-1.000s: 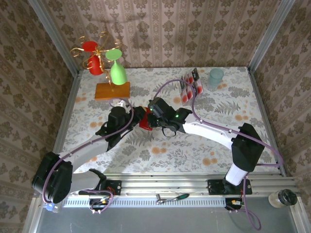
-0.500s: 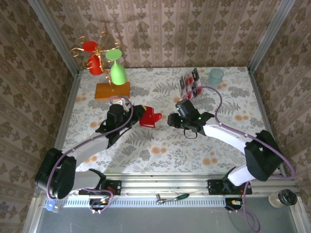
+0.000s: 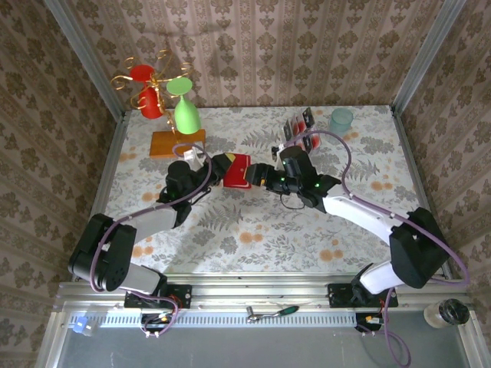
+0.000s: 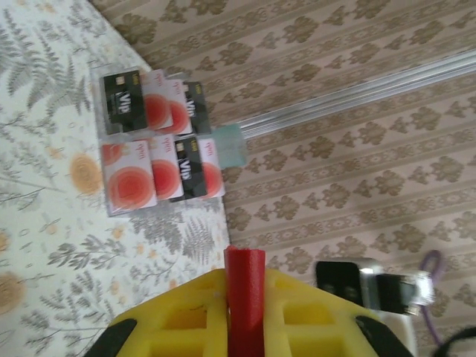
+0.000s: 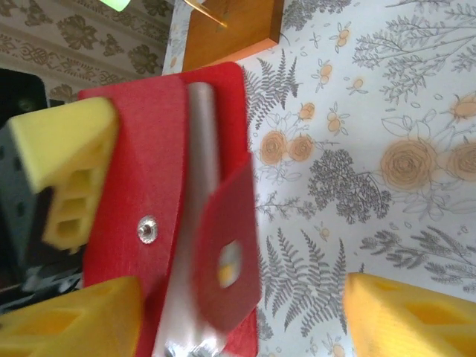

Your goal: Put the credit cards into the card holder

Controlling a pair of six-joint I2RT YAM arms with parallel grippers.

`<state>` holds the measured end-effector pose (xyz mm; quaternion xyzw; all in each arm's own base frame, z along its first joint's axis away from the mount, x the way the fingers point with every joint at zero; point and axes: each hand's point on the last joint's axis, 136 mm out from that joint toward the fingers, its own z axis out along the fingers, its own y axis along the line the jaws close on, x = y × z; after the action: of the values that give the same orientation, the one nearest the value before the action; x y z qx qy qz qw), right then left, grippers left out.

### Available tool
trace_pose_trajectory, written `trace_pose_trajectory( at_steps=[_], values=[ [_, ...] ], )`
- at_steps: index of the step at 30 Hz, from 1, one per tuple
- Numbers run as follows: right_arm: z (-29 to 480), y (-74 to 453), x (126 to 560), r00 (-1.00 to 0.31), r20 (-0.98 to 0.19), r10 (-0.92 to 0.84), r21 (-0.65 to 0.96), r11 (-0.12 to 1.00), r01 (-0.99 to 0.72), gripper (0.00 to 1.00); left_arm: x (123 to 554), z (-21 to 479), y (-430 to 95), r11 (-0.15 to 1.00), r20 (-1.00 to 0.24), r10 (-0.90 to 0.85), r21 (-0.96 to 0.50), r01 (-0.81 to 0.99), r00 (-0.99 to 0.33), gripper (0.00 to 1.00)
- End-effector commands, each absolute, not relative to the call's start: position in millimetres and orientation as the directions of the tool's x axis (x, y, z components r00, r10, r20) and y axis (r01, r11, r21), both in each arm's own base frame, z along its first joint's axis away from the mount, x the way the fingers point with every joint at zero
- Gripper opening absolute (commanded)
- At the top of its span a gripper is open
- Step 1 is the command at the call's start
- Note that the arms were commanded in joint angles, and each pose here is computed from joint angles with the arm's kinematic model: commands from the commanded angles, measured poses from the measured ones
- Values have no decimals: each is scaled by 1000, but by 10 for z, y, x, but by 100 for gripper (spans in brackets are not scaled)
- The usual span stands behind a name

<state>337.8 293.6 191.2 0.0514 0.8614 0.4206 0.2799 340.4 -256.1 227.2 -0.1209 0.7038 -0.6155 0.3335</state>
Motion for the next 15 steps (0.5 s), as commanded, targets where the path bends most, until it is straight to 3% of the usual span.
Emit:
trace_pose_trajectory(
  at_steps=[1,6,15],
  values=[
    [2076,2969,3546,-825,-416,381,815,559,-152,61,3352,2674,-2576,107,-321,-600,-940,324,-733,0],
    [2045,2947,3580,-833,-380,403,851,506,-144,47,3326,2744,-2550,84,-309,-614,-941,329,-726,0],
    [2116,3046,3531,-851,-323,413,909,387,-157,45,3312,2797,-2580,72,-306,-617,-939,336,-725,0]
  ],
)
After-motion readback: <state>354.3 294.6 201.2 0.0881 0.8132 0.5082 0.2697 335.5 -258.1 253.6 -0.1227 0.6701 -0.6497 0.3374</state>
